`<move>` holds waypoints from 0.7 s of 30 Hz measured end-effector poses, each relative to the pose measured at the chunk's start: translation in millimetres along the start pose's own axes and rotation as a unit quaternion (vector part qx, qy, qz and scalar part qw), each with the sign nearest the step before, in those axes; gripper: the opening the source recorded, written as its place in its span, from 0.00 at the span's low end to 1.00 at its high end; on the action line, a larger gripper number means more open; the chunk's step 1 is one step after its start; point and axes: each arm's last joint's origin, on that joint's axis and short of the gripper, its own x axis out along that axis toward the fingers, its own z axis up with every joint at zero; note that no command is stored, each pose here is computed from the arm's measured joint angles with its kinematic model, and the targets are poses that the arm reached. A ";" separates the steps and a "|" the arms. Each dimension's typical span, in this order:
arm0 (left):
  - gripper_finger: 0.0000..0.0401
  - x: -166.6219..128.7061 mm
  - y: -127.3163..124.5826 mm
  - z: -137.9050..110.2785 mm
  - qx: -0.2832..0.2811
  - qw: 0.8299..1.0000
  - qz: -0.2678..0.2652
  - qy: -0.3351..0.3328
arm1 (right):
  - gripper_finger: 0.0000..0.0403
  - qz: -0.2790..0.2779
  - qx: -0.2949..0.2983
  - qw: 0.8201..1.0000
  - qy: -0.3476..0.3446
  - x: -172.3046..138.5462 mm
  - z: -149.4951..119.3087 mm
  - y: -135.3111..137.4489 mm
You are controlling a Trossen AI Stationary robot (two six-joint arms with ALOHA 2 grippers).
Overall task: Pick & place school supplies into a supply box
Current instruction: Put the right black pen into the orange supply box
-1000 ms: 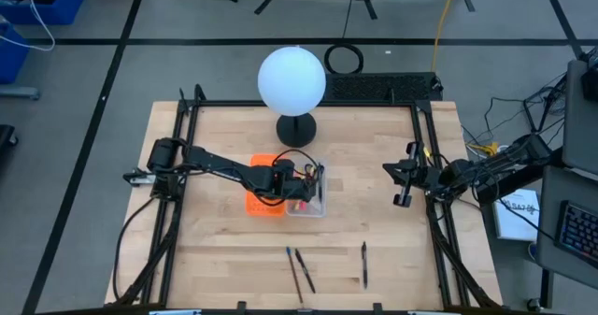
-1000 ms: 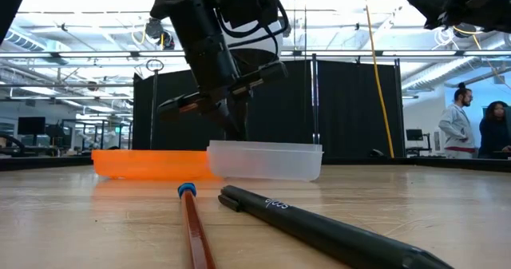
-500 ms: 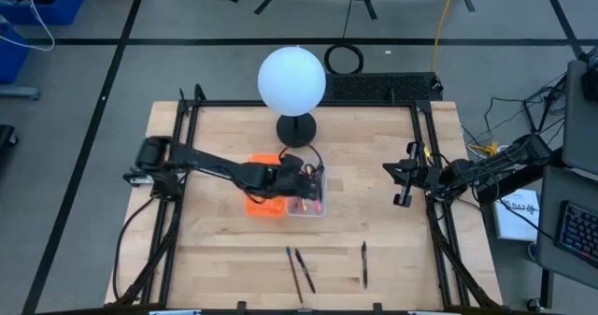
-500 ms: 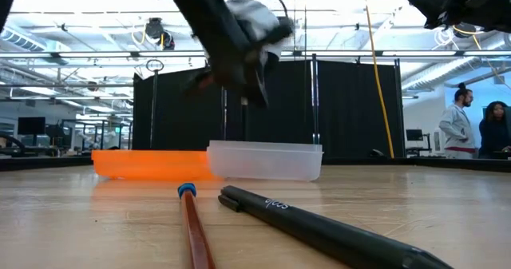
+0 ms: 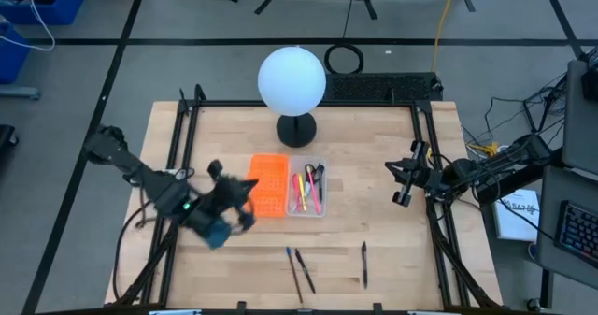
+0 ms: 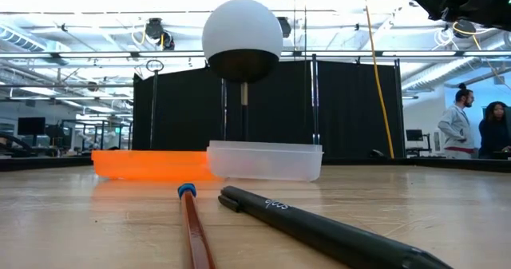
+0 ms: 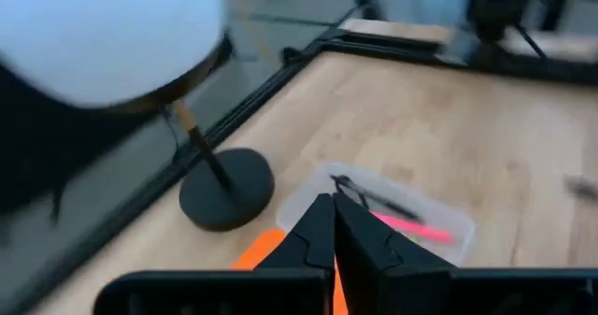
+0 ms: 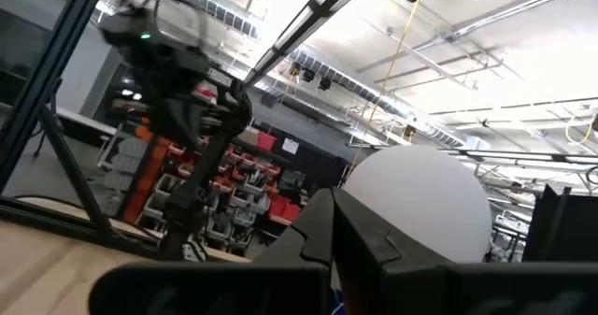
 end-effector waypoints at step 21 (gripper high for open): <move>0.01 21.1 76.7 -121.9 0.091 0.898 -0.333 -0.274 | 0.00 0.008 0.027 1.000 0.008 0.1 -1.8 1.5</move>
